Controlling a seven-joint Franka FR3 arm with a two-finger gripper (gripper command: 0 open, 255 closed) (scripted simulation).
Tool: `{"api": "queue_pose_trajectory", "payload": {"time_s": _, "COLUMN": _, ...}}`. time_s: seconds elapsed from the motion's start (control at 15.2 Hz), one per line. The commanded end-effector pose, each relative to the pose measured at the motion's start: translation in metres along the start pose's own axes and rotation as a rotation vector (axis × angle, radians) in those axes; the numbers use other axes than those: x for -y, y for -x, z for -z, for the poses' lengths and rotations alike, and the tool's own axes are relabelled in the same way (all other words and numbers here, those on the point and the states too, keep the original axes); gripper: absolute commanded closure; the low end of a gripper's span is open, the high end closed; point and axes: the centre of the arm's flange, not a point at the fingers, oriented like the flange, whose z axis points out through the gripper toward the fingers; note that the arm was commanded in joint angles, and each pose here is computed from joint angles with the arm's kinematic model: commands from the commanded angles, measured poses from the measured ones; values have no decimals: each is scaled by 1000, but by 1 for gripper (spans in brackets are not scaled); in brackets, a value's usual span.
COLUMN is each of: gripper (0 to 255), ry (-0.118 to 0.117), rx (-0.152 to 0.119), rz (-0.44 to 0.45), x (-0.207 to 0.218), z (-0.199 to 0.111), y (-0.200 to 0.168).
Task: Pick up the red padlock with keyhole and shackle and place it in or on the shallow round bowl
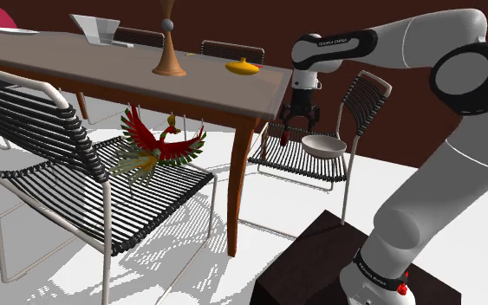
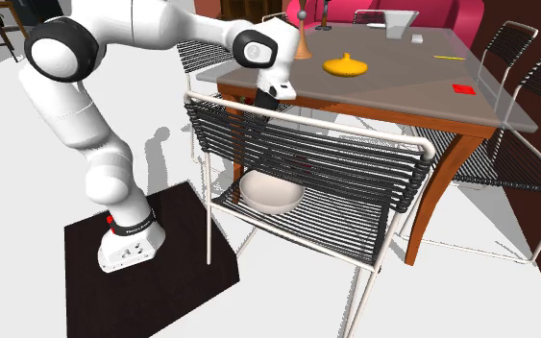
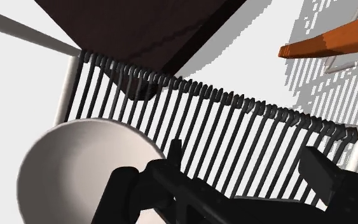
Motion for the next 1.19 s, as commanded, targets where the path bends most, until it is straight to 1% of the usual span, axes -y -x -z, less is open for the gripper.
{"api": "queue_pose_trajectory", "payload": {"time_s": 0.0, "gripper": 0, "ry": -127, "rx": -209, "rz": -82, "x": 12, "z": 11, "y": -50}}
{"api": "queue_pose_trajectory", "payload": {"time_s": 0.4, "gripper": 0, "ry": -142, "rx": -189, "rz": -314, "x": -10, "z": 2, "y": -126}}
{"api": "queue_pose_trajectory", "payload": {"time_s": 0.46, "gripper": 0, "ry": -143, "rx": -187, "rz": -331, "x": -12, "z": 1, "y": -131}}
{"api": "queue_pose_trajectory", "payload": {"time_s": 0.92, "gripper": 0, "ry": -143, "rx": -187, "rz": -331, "x": -7, "z": -38, "y": -139}}
{"api": "queue_pose_trajectory", "payload": {"time_s": 1.12, "gripper": 0, "ry": -143, "rx": -187, "rz": -331, "x": -7, "z": -38, "y": -139}}
